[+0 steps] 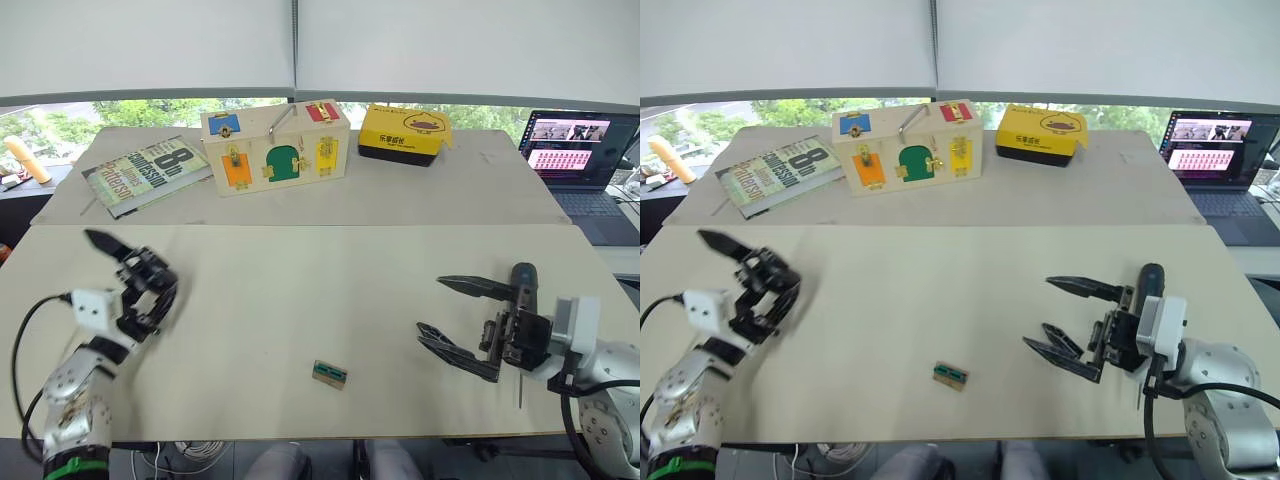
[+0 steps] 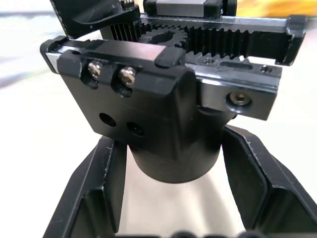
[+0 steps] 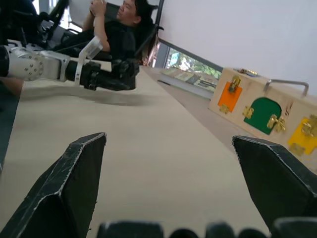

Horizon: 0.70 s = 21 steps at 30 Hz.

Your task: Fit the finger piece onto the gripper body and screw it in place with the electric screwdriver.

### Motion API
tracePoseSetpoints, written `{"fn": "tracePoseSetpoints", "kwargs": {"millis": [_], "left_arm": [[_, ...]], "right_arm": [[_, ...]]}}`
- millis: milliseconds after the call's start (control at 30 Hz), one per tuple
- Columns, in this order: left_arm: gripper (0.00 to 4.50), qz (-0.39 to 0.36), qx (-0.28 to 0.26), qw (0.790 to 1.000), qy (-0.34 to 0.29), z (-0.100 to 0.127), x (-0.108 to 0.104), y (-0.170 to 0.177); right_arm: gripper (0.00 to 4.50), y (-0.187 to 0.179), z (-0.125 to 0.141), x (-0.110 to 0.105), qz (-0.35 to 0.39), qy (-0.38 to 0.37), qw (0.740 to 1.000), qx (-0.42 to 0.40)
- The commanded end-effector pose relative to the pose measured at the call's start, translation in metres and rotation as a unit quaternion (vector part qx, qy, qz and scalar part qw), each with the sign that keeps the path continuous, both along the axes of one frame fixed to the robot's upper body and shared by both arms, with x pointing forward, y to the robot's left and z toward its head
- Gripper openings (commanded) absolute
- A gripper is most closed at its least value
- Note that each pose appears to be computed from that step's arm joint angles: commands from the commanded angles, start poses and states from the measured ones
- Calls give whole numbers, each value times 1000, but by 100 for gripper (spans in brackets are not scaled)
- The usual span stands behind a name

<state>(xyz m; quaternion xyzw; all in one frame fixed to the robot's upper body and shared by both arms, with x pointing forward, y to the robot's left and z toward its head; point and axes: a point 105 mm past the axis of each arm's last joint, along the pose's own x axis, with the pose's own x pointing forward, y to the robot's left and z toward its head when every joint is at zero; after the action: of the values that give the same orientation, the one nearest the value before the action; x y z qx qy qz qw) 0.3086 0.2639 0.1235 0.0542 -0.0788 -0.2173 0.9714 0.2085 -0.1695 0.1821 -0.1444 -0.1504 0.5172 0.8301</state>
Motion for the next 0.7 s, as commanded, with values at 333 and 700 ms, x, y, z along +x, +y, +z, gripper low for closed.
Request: {"fn": "tracePoseSetpoints", "kwargs": {"millis": [333, 700], "left_arm": [[231, -380, 169, 909, -6, -9, -8, -145], [231, -407, 179, 896, 10, -29, 3, -178]], "right_arm": [[450, -7, 3, -30, -21, 9, 1000, -6], [450, -13, -8, -41, -40, 37, 998, -12]]}}
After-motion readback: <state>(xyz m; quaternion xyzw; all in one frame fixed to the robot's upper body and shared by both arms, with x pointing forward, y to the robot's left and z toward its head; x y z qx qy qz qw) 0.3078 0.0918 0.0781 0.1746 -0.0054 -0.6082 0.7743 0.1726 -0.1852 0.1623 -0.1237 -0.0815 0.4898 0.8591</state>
